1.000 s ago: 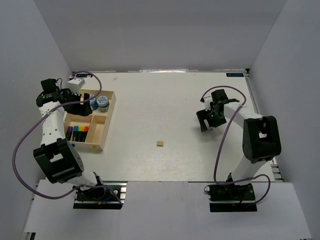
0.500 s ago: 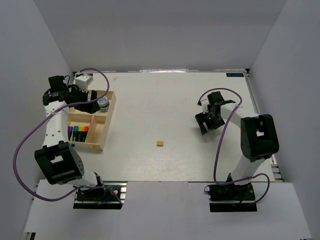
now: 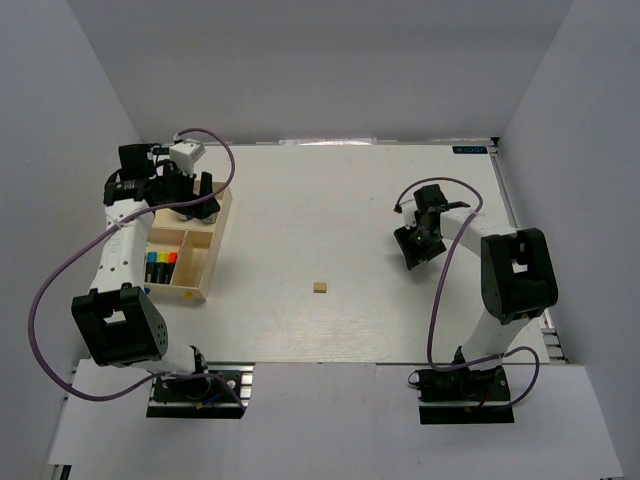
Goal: Sort the stationery into containers
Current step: Pick up the stationery from the center of the board.
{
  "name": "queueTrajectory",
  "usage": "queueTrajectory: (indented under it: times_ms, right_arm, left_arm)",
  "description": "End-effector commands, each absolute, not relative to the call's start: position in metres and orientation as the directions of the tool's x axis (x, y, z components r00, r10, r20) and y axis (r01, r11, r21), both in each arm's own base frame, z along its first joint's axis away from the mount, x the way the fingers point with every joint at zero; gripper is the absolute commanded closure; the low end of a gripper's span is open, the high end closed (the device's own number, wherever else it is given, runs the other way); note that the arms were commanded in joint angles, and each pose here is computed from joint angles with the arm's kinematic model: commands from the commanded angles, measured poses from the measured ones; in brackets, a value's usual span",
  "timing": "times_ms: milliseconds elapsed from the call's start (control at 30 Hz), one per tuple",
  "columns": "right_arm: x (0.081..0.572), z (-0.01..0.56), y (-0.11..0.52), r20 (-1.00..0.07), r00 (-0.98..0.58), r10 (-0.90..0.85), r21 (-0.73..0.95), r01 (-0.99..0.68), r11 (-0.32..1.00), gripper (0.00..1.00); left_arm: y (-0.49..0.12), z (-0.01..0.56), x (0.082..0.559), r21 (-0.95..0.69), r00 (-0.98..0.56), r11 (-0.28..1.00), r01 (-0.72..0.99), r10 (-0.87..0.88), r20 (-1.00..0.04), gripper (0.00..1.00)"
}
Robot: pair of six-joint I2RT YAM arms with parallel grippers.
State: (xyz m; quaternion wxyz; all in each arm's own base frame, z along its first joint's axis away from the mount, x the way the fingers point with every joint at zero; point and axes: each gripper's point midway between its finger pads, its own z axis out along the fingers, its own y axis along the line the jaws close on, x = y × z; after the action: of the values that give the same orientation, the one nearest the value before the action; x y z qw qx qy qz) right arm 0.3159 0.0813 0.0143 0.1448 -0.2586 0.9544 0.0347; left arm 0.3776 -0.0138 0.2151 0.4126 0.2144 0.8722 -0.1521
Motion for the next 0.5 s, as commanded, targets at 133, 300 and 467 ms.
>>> queueTrajectory:
  times_ms: [133, 300, 467]
  right_arm:
    - [0.316, 0.028, 0.105, -0.34, -0.795, -0.502, 0.058, -0.551, 0.833, 0.53]
    - [0.315, 0.11, 0.178, -0.578, -0.726, -0.373, 0.356, -0.635, 0.686, 0.56]
    - [0.297, 0.2, 0.237, -0.676, -0.689, -0.262, 0.599, -0.721, 0.348, 0.54]
  left_arm:
    - [-0.038, 0.241, 0.379, -0.116, -0.503, 0.834, 0.539, 0.209, -0.838, 0.14]
    - [-0.085, 0.25, 0.36, -0.29, -0.464, 0.689, 0.664, 0.075, -0.883, 0.12]
    - [-0.145, 0.266, 0.331, -0.264, -0.334, 0.504, 0.823, 0.054, -0.941, 0.18]
